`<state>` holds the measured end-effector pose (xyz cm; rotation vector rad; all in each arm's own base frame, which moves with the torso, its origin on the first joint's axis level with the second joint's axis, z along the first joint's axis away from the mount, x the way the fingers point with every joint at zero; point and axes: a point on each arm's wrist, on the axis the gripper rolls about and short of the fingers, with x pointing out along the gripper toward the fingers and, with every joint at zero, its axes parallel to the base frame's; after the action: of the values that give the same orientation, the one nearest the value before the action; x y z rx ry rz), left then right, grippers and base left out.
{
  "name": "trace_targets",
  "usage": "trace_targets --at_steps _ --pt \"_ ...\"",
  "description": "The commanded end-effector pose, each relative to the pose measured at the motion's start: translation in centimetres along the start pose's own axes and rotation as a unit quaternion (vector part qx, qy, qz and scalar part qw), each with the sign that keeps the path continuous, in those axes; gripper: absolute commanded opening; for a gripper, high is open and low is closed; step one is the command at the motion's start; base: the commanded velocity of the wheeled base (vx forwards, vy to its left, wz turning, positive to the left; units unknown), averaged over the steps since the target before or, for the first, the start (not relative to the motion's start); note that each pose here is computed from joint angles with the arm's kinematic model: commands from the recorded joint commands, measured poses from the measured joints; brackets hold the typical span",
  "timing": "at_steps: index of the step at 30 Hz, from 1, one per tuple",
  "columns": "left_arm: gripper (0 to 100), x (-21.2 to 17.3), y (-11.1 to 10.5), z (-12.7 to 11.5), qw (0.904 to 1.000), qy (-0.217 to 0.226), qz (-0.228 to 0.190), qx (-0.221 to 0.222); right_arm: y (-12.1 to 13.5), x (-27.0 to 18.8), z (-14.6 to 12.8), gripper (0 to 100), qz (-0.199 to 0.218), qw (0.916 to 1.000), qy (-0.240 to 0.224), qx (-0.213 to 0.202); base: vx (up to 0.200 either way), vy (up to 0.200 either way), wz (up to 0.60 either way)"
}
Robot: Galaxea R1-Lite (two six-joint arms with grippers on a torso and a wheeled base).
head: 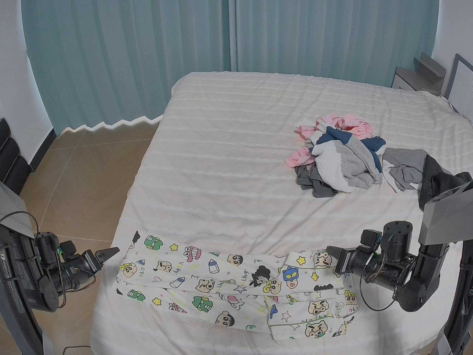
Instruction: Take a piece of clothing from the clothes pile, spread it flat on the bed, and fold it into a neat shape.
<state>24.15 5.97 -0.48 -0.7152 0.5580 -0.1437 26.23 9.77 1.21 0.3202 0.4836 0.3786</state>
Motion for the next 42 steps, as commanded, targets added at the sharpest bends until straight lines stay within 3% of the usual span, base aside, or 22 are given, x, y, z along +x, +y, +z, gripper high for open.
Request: trace_targets --at_steps 1,3,4,14,18,21,25,26,30,42 --pt "100 0.1 0.1 0.0 0.9997 -0.004 0.001 0.026 -0.5 0.5 -0.9 0 -0.012 0.9998 0.015 0.003 0.000 0.000 0.00" --pt "100 0.1 0.5 -0.2 0.9988 0.000 0.005 0.049 -0.9 0.7 -1.3 0 -0.026 0.9994 0.020 0.005 0.000 0.000 0.00" --pt "100 0.1 0.7 -0.2 0.9978 0.001 0.008 0.066 -1.2 0.8 -1.6 100 -0.033 0.9991 0.026 0.006 0.000 0.000 0.00" --pt "100 1.1 0.5 0.2 0.9913 -0.004 -0.004 0.132 -0.7 -1.2 0.2 100 -0.050 0.9986 -0.014 0.011 0.000 0.000 0.00" --pt "100 3.0 -0.7 0.8 0.9860 -0.011 -0.035 0.162 0.0 -4.3 0.9 100 -0.073 0.9966 -0.035 0.015 0.000 0.000 0.00" --pt "100 5.2 -2.1 0.7 0.9821 0.021 -0.054 0.179 0.8 -7.3 1.7 100 -0.106 0.9913 -0.076 0.015 0.000 0.000 0.00" --pt "100 7.6 -2.5 1.4 0.9754 0.041 -0.013 0.216 1.3 -9.9 2.6 100 -0.138 0.9819 -0.128 0.017 0.000 0.000 0.00" --pt "100 8.3 -2.4 2.0 0.9700 0.050 0.018 0.237 1.6 -10.7 3.3 100 -0.145 0.9767 -0.157 0.020 0.000 0.000 0.00" --pt "100 8.5 -3.5 2.8 0.9679 0.076 0.022 0.238 2.2 -12.0 4.2 100 -0.133 0.9717 -0.194 0.022 0.000 0.000 0.00" --pt "100 9.8 -4.4 2.8 0.9521 0.155 0.028 0.262 3.2 -13.2 4.6 100 -0.139 0.9637 -0.224 0.042 0.000 0.000 0.00"
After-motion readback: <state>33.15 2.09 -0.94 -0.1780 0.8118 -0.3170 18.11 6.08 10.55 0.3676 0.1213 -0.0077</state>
